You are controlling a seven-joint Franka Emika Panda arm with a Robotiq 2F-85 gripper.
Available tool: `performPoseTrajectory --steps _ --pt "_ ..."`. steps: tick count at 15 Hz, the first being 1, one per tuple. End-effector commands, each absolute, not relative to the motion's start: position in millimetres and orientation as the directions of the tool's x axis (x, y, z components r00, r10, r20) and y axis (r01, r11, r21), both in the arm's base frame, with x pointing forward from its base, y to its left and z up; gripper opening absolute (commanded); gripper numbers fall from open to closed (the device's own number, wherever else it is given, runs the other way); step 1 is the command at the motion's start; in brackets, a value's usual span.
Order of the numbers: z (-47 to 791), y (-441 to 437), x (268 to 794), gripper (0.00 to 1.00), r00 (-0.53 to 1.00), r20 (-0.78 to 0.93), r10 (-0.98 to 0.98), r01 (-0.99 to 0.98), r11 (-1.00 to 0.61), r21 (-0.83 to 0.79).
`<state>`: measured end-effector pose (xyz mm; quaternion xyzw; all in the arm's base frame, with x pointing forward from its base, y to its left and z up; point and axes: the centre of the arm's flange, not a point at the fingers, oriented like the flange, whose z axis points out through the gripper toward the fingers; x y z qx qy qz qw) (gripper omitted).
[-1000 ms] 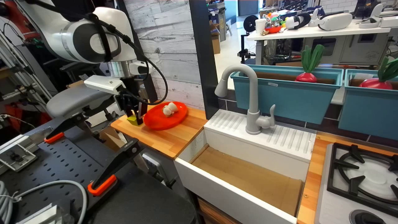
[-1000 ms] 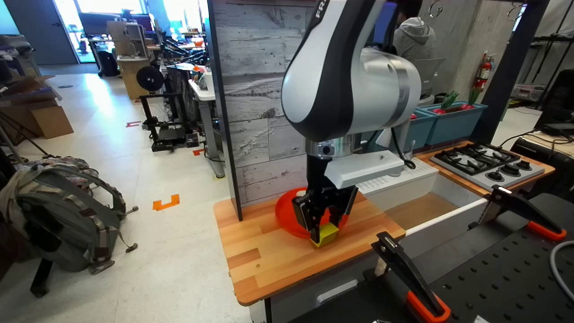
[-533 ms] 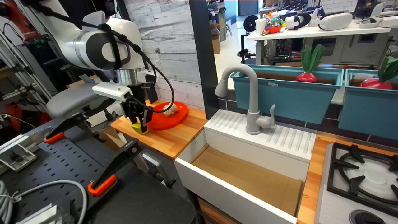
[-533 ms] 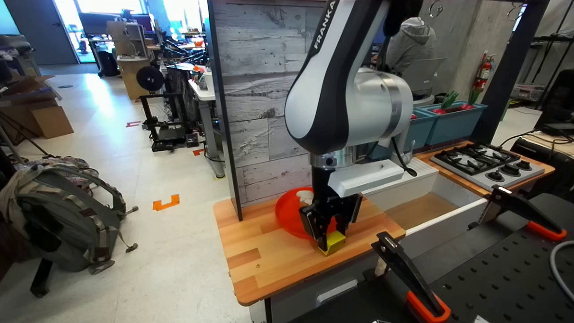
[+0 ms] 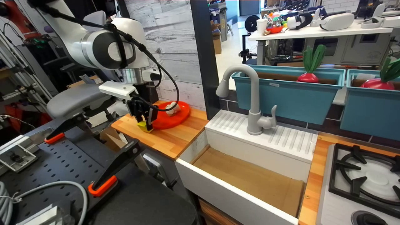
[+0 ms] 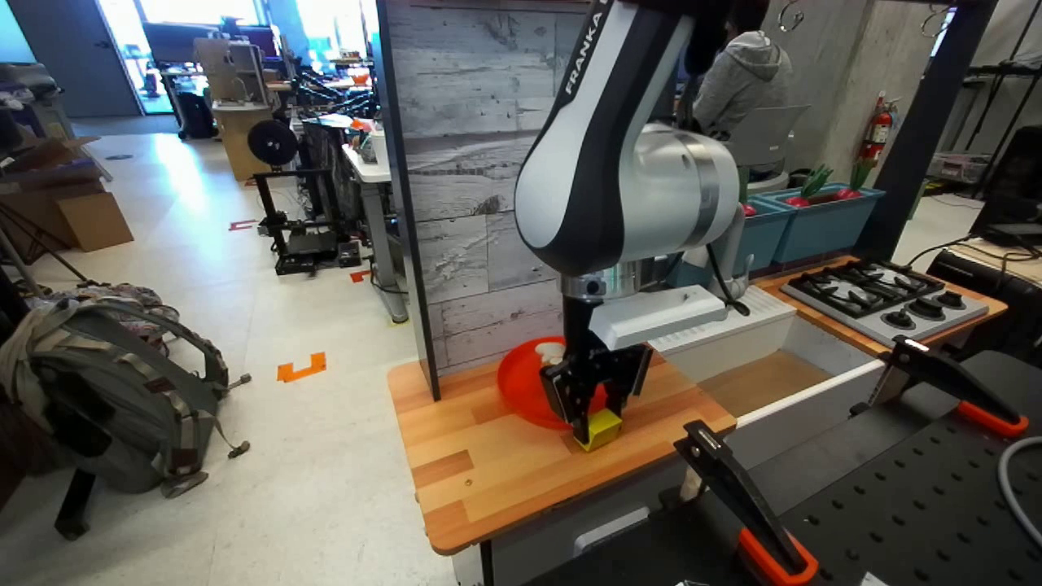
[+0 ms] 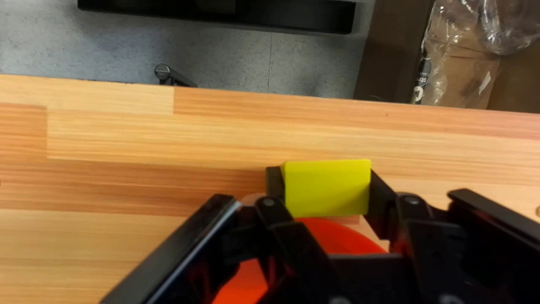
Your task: Move the yellow block to the front left
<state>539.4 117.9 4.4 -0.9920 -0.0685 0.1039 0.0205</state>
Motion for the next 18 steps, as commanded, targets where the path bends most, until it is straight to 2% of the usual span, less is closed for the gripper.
performPoseTrajectory --steps 1,2,6,11,15,16,18 --pt "1 117 551 0.71 0.968 -0.218 0.123 0.12 -0.992 -0.027" --pt "-1 115 551 0.73 0.967 -0.226 0.119 0.116 -0.993 -0.025" --pt "0 111 551 0.99 0.965 -0.238 0.11 0.108 -0.994 -0.022" --pt "28 105 534 1.0 0.959 -0.252 0.133 0.126 -0.991 -0.042" --pt "87 103 507 1.0 0.96 -0.24 0.144 0.141 -0.99 -0.027" --pt "40 108 531 1.0 0.965 -0.233 0.123 0.116 -0.992 -0.042" --pt "63 106 522 1.0 0.965 -0.229 0.125 0.119 -0.992 -0.04"
